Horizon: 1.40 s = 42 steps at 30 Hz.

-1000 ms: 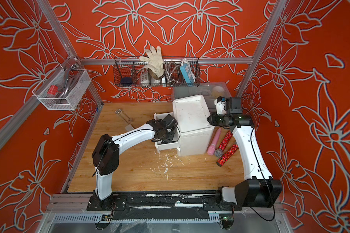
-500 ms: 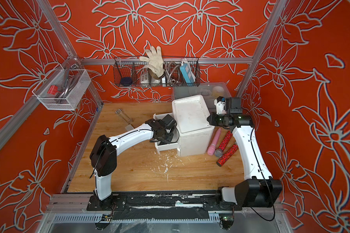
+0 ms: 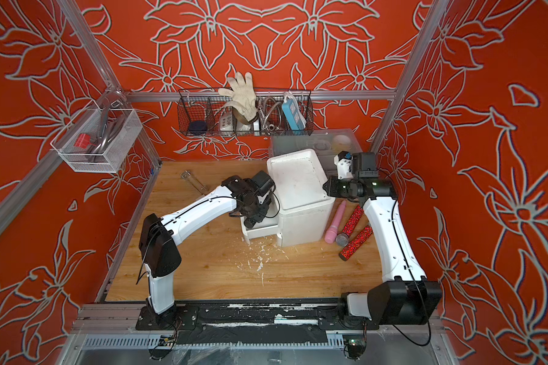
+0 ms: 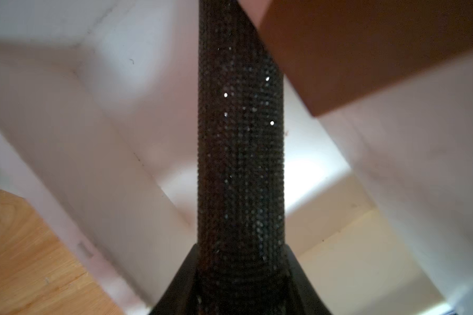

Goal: Take the microphone out of the drawer
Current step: Pick up the microphone from the drawer.

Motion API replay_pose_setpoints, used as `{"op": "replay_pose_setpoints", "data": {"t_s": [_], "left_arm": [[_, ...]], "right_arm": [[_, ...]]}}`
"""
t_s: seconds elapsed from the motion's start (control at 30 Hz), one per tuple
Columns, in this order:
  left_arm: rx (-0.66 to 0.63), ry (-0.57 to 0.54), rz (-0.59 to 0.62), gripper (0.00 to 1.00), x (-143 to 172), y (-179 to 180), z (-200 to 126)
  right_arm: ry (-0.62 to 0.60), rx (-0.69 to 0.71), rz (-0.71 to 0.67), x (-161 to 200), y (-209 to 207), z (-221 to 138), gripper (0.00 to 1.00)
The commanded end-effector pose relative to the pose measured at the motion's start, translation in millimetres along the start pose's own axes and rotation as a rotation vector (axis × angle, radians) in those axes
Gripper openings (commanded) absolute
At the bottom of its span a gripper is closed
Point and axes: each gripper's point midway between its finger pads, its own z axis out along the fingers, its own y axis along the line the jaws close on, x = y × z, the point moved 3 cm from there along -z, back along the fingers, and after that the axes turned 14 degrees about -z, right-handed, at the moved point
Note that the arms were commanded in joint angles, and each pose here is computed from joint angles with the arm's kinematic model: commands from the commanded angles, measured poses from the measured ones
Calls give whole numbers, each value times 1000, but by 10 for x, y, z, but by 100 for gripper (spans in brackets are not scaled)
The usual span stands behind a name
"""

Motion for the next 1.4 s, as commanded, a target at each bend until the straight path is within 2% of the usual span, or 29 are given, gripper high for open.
{"op": "replay_pose_setpoints", "data": {"t_s": [0.0,0.2,0.53,0.87,1.17,1.37], "left_arm": [[4,-58,64,10,-168,-15,-256],[-23,-8,114,10,-142,5,-285],[-45,-27,119,11,1,170,-507],[-100,2,122,11,131,330,-550],[-15,-151,21,10,68,462,-976],[-14,-245,-82,9,79,806,-1171]], "right_arm": [[6,-74,57,-12,126,12,6],[11,-79,66,-8,123,53,6],[22,-58,62,-10,92,62,5],[27,-67,69,11,94,96,5],[27,-53,62,29,85,76,3],[23,-55,62,17,91,65,0]]}}
